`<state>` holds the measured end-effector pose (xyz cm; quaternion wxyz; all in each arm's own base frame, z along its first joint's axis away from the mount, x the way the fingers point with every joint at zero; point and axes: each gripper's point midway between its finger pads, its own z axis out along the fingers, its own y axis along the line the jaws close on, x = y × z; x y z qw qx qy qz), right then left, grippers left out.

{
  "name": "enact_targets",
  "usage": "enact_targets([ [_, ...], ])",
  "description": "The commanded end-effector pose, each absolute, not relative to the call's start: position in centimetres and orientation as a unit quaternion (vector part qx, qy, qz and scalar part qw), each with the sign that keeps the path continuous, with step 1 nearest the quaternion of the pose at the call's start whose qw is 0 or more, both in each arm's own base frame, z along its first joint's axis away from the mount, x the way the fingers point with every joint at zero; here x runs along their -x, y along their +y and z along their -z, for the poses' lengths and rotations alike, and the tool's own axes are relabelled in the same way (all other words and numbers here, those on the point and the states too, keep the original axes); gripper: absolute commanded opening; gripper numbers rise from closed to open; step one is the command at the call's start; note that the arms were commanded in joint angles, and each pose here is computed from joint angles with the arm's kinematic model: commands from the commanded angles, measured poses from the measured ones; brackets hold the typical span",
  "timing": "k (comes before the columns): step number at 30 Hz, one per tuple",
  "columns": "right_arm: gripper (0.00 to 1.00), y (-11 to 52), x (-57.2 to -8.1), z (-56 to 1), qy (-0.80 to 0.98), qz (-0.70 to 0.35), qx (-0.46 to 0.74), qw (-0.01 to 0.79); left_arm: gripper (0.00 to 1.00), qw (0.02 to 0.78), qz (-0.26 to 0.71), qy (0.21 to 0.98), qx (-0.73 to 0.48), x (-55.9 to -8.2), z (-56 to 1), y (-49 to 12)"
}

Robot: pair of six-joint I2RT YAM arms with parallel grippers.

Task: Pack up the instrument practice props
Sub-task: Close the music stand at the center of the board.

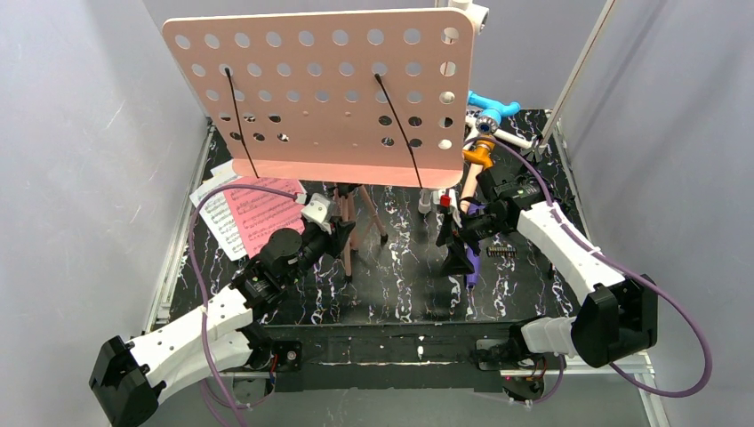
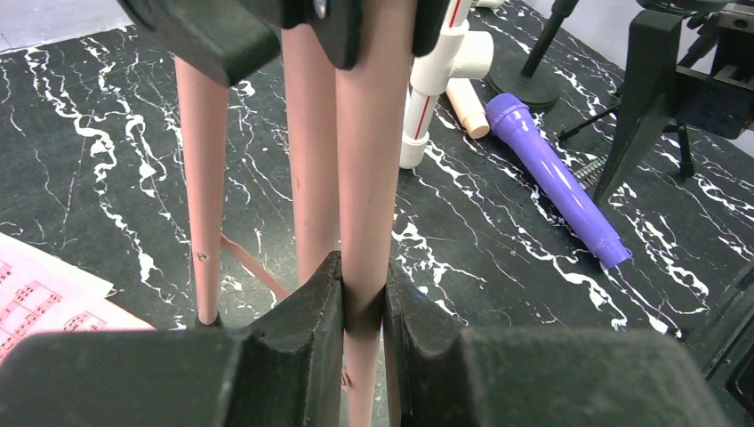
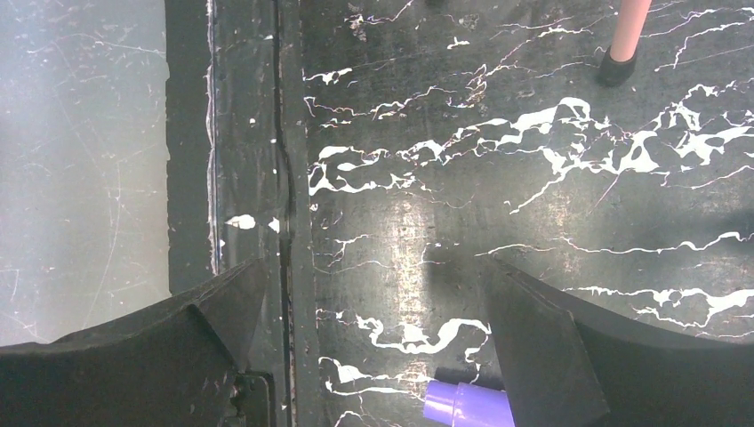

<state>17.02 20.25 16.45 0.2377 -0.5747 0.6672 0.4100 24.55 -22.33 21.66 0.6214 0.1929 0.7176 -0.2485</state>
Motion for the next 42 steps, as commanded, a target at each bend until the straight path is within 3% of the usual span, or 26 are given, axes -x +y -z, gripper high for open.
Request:
enact_targets([
  [1,1.0,21.4,-18.3,-18.2,0.63,-0.405,0.596,0.289,0.0,0.646,0.338,0.661,-0.181,-23.1,-27.6,-24.1],
  [17,1.0,17.5,-16.6,-16.6,0.653,-0.356,0.593,0.309,0.0,0.587,0.414,0.67,-0.187,-20.7,-26.5,-26.3],
  [42,1.0,19.4,-15.4,-21.9,0.584,-0.438,0.592,0.342,0.0,0.559,0.435,0.666,-0.234,-18.2,-26.8,-30.2],
])
